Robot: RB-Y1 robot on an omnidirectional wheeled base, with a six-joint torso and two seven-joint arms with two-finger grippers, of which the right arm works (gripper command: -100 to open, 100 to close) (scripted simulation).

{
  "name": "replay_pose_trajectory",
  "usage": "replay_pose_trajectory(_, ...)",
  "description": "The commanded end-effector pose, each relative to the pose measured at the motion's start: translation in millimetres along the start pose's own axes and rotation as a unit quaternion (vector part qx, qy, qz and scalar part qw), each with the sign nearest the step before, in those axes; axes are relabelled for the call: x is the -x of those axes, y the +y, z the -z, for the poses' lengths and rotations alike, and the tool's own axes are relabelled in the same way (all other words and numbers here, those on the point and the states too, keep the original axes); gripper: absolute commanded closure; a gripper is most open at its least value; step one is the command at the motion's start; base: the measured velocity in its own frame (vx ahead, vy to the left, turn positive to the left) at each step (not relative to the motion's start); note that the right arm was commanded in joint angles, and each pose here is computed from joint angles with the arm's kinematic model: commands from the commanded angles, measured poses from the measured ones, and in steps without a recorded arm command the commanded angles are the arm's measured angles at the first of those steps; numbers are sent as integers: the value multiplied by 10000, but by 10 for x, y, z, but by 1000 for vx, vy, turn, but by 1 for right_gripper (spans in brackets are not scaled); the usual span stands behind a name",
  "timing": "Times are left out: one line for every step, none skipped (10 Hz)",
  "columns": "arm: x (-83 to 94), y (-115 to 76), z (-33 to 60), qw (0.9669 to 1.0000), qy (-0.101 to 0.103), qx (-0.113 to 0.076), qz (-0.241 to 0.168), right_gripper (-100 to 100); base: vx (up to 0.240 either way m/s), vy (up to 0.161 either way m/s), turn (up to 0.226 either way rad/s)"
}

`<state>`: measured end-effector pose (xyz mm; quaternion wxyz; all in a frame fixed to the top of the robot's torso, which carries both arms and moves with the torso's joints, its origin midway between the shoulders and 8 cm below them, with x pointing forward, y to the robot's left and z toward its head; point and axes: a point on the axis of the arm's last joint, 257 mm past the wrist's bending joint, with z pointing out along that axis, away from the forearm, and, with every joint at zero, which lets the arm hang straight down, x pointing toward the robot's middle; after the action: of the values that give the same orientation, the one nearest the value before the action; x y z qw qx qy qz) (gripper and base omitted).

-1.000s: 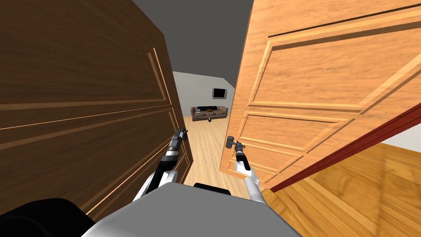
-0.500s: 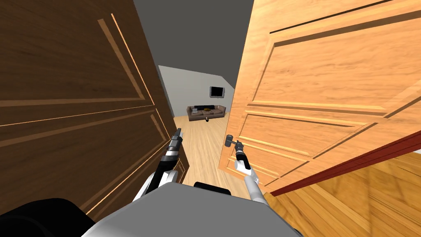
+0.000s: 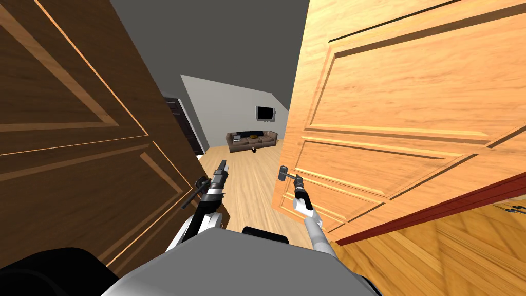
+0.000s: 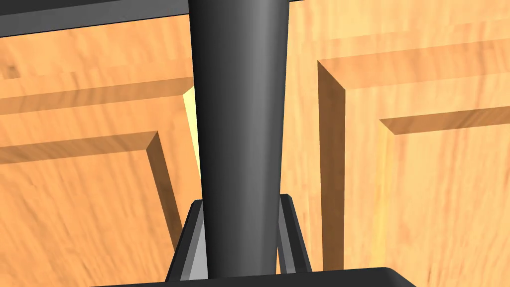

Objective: Push the door open

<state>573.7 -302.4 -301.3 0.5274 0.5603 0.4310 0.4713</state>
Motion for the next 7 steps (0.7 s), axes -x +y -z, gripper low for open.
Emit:
replay_pose_trajectory(197, 136, -56, 9997, -153, 153, 85, 100, 173, -9, -116)
replay_pose_trajectory(194, 137, -61, 9997, -168, 156, 83, 100, 126, 8, -77)
replay_pose_trajectory(190, 137, -67, 9997, -183, 159, 80, 100, 101, 16, -83)
replay_pose_trajectory(186, 137, -72, 9996, -198, 161, 78, 100, 89, 21, -157)
replay_pose_trajectory(172, 134, -81, 9996, -227, 163, 66, 100, 113, 30, -181)
replay_pose_trajectory(154, 130, -88, 9995, -254, 162, 51, 100, 150, 54, -137)
replay_pose_trajectory(128, 122, -93, 9995, -278, 158, 28, 100, 167, 61, -178)
